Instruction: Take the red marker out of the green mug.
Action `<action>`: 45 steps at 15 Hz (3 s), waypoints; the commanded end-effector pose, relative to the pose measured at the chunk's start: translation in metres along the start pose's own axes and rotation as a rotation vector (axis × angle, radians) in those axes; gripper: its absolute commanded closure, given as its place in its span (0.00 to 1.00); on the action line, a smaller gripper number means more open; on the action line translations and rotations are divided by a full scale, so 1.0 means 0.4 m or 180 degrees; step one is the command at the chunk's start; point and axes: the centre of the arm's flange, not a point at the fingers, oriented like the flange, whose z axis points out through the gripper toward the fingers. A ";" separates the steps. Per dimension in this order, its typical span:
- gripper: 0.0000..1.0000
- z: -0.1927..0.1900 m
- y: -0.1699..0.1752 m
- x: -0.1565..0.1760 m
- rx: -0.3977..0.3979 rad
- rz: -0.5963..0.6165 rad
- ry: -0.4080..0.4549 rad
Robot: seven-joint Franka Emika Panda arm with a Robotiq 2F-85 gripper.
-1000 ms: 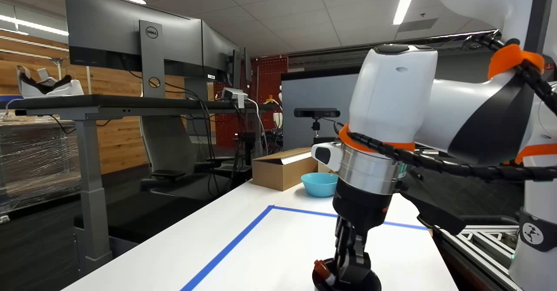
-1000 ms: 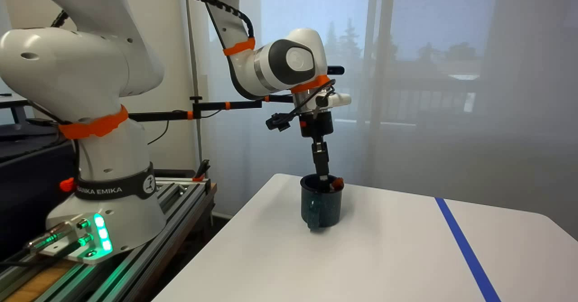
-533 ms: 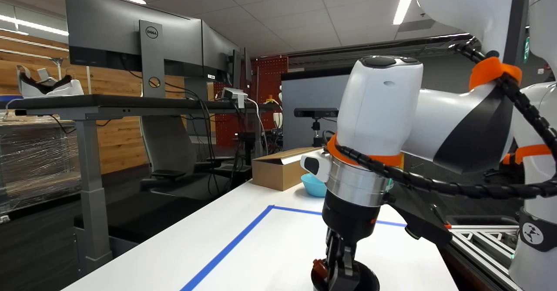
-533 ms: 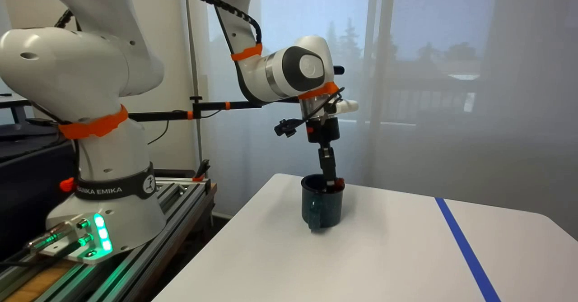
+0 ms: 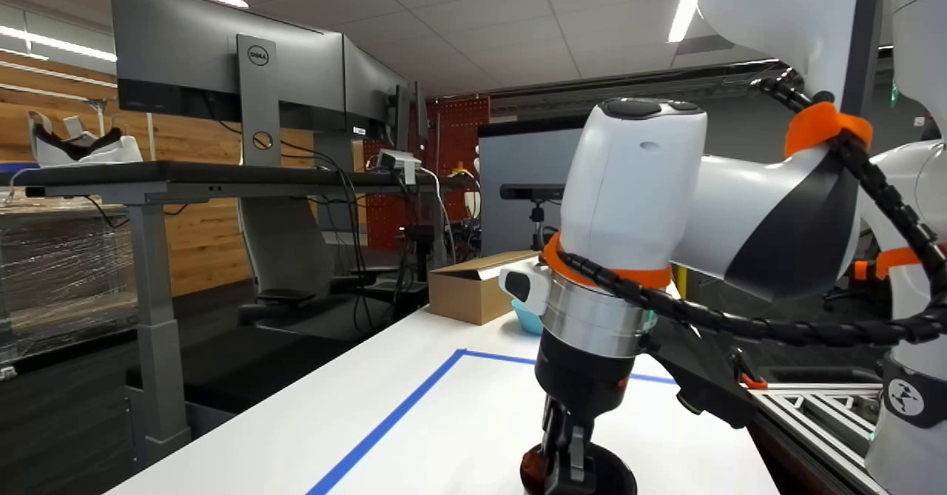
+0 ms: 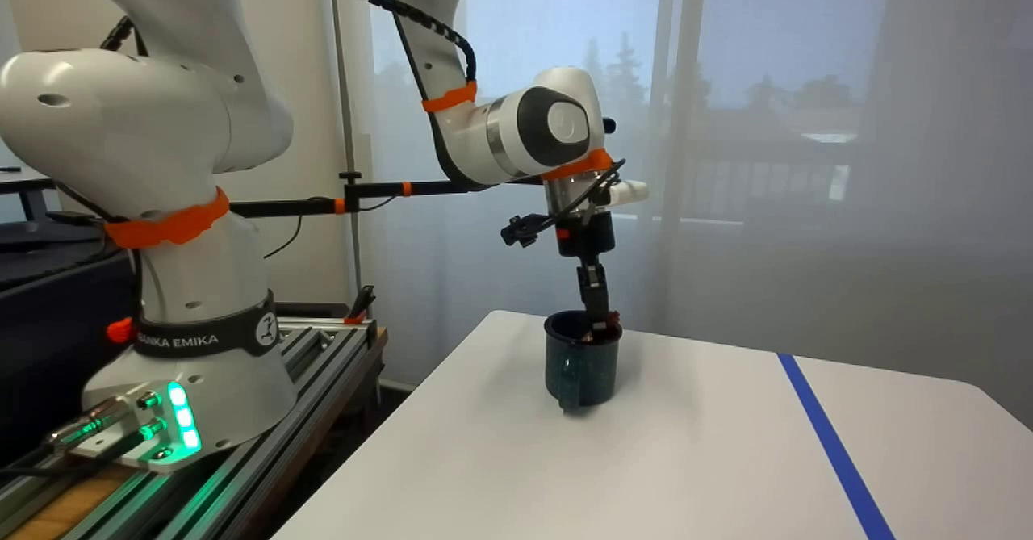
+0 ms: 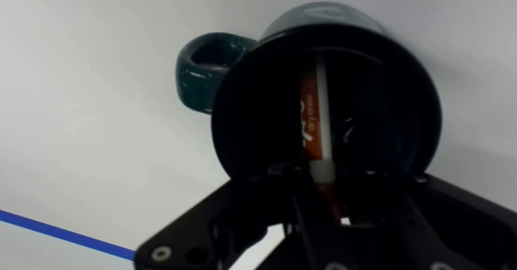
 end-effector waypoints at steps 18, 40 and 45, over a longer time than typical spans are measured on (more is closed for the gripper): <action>0.95 -0.343 0.223 0.091 -0.0499 0.0703 0.0453; 0.95 0.158 0.194 0.229 -0.0443 0.0343 -0.0221; 0.95 0.195 0.190 0.281 -0.0454 0.0338 -0.0151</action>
